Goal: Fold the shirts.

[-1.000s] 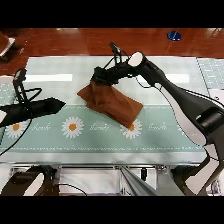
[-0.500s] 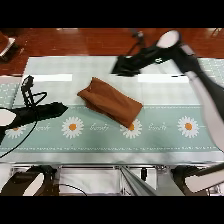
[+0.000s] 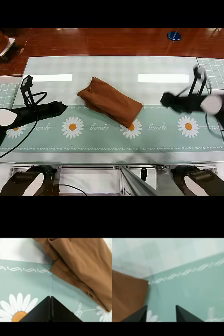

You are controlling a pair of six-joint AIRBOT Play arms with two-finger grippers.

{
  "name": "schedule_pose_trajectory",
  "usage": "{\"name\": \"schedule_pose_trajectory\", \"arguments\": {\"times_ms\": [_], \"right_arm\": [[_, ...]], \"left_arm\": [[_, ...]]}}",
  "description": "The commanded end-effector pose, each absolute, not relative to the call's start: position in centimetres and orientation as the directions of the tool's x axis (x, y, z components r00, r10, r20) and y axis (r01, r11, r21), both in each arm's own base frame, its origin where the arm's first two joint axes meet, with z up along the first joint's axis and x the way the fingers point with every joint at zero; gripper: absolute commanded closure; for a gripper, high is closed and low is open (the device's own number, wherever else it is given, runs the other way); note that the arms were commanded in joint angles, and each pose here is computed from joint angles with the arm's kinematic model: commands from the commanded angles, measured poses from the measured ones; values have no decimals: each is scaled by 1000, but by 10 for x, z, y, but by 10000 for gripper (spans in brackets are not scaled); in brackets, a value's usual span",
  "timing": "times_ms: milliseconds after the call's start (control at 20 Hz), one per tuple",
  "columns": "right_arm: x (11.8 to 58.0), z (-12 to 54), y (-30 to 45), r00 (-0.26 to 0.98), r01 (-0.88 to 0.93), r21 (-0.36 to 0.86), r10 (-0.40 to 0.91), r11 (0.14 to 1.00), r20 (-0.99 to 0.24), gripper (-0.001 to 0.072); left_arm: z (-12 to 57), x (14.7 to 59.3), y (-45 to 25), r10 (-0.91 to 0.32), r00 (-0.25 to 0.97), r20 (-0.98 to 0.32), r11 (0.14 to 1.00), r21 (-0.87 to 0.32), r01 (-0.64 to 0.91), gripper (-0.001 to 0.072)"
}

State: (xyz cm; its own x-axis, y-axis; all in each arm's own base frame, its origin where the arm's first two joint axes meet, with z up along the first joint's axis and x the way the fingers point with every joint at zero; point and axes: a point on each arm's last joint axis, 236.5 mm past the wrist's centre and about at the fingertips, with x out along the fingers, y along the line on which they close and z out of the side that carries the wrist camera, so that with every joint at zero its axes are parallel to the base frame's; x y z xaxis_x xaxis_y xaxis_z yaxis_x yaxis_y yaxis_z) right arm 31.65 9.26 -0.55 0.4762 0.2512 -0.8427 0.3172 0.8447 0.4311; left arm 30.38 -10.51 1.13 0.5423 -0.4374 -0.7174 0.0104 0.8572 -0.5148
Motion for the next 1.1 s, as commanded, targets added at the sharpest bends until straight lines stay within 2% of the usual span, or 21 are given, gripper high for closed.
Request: {"name": "schedule_pose_trajectory", "arguments": {"times_ms": [0, 400, 600, 650, 700, 750, 900, 1050], "right_arm": [[297, -59, 127, 469, 424, 581, 380, 695, -797, 299], [316, -97, 204, 243, 381, 662, 621, 646, -746, 299], [329, -101, 223, 173, 353, 679, 668, 644, -724, 317], [334, -98, 231, 165, 324, 691, 680, 646, -714, 430], [338, -92, 241, 153, 261, 708, 696, 656, -701, 614], [343, -80, 254, 143, 160, 730, 717, 664, -683, 689], [367, -25, 276, 136, -17, 768, 762, 641, -633, 689], [400, 45, 281, 181, -186, 742, 765, 644, -618, 689]], "left_arm": [[11, 307, -105, -439, 549, -711, 852, -524, 2, 685], [11, 308, -108, -450, 545, -707, 841, -541, -7, 685], [11, 308, -108, -450, 545, -707, 841, -541, -7, 685], [11, 308, -108, -450, 545, -707, 841, -541, -7, 685], [11, 308, -108, -450, 545, -707, 841, -541, -7, 685], [11, 308, -108, -450, 545, -707, 841, -541, -7, 685], [11, 307, -108, -450, 545, -707, 841, -541, -7, 685], [11, 308, -108, -450, 545, -707, 841, -540, -7, 685]]}}
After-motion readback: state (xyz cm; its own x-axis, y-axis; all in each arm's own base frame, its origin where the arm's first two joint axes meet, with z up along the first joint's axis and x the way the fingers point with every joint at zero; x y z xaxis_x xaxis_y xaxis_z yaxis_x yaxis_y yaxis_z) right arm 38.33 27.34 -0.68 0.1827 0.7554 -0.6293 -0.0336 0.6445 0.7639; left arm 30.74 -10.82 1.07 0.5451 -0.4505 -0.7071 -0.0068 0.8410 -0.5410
